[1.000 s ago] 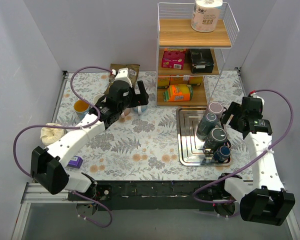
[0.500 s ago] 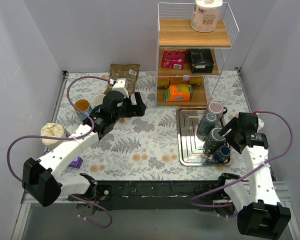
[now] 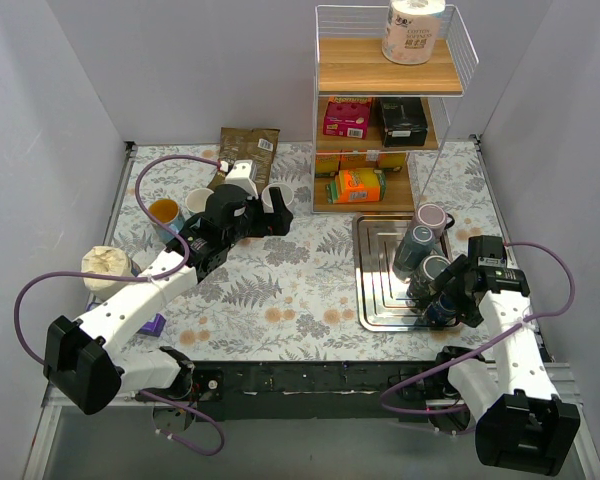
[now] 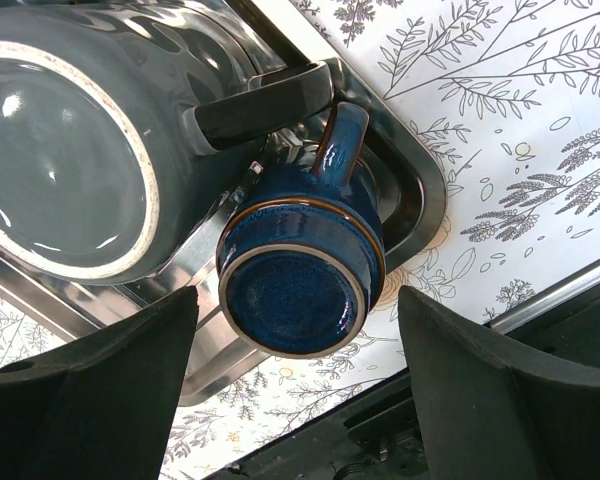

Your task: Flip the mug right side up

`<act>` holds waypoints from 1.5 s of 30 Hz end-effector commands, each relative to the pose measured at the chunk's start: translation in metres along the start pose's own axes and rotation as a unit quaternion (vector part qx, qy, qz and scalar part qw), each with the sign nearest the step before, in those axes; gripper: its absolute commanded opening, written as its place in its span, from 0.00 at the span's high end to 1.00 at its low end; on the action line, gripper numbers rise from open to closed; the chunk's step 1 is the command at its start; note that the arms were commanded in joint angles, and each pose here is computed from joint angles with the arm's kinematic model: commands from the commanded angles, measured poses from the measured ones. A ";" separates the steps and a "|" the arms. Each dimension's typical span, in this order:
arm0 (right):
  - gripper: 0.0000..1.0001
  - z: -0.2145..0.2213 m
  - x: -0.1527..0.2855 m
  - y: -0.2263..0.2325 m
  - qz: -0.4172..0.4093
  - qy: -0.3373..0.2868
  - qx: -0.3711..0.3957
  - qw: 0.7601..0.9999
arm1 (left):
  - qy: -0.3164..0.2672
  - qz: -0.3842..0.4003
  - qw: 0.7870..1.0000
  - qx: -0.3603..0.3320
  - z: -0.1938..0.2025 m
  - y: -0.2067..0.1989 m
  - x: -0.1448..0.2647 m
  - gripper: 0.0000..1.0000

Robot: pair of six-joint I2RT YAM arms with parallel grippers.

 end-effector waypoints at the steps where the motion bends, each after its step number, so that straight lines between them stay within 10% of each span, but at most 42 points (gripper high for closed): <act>1: 0.13 -0.002 0.001 -0.003 0.010 -0.006 -0.011 1.000 | -0.022 0.006 1.000 -0.004 -0.008 -0.002 0.008 0.02; 16: 0.28 0.008 -0.018 -0.004 0.014 0.009 -0.046 0.999 | -0.018 0.000 1.000 -0.006 -0.005 0.000 0.005 0.02; 32: 0.99 0.019 0.007 0.014 -0.069 0.065 0.008 0.996 | -0.014 -0.003 1.000 -0.006 -0.002 0.001 0.003 0.02; 45: 0.99 0.034 0.026 0.038 -0.160 0.118 0.007 0.980 | -0.004 0.001 1.000 -0.006 0.002 0.000 -0.003 0.02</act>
Point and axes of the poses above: each gripper's point midway between its finger pads, its own x axis back along the fingers, its own y axis along the line the jaws close on, z = x × y, the point moved 4 cm from there along x, back along the fingers, and after that the axes turned 12 degrees about -x, right-handed, at the moved point
